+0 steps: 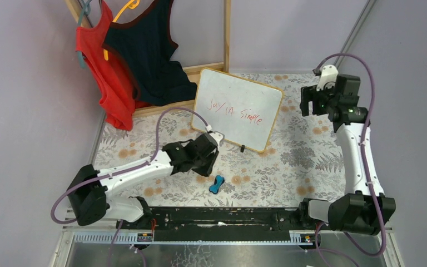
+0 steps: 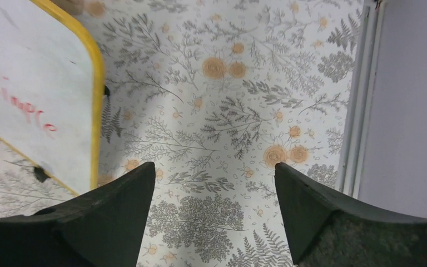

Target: Erase the whiteboard

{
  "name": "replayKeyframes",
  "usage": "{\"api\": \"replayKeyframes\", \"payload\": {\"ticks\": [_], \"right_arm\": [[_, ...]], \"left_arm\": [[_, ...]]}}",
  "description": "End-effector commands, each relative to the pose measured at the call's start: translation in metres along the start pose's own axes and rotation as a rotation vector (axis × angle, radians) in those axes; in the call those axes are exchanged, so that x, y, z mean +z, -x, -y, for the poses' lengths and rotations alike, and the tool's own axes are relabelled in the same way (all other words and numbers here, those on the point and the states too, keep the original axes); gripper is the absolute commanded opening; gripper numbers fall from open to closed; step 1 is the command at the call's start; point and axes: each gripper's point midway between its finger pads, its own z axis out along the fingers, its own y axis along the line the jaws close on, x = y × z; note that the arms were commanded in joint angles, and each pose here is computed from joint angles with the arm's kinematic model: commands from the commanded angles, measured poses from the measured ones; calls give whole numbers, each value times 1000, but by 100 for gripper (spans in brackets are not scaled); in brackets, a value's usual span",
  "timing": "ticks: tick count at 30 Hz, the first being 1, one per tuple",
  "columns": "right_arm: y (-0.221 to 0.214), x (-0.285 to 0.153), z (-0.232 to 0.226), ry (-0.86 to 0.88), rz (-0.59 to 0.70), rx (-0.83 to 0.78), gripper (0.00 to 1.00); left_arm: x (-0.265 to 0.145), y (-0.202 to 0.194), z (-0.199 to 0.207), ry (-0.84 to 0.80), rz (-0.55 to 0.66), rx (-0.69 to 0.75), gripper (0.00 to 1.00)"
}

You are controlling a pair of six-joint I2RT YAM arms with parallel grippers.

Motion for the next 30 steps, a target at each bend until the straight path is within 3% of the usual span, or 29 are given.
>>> {"api": "replayKeyframes", "payload": {"ticks": [1,4,8,15,25,30], "right_arm": [[23,-37,-14,98,0,50,85],[29,-43,-20,118,25,109,76],[26,-44,-27,130,63,160,67],[13,-34,-27,119,46,188,72],[8,-29,-25,111,29,189,75],[6,-29,-25,109,31,185,75]], "left_arm": [[22,-9,16,-9,20,47,26],[32,-19,25,-26,16,51,29],[34,-26,42,-148,42,1,42],[27,-35,37,-125,32,-30,44],[54,-43,45,-6,-73,143,45],[51,-38,42,14,-55,159,44]]}}
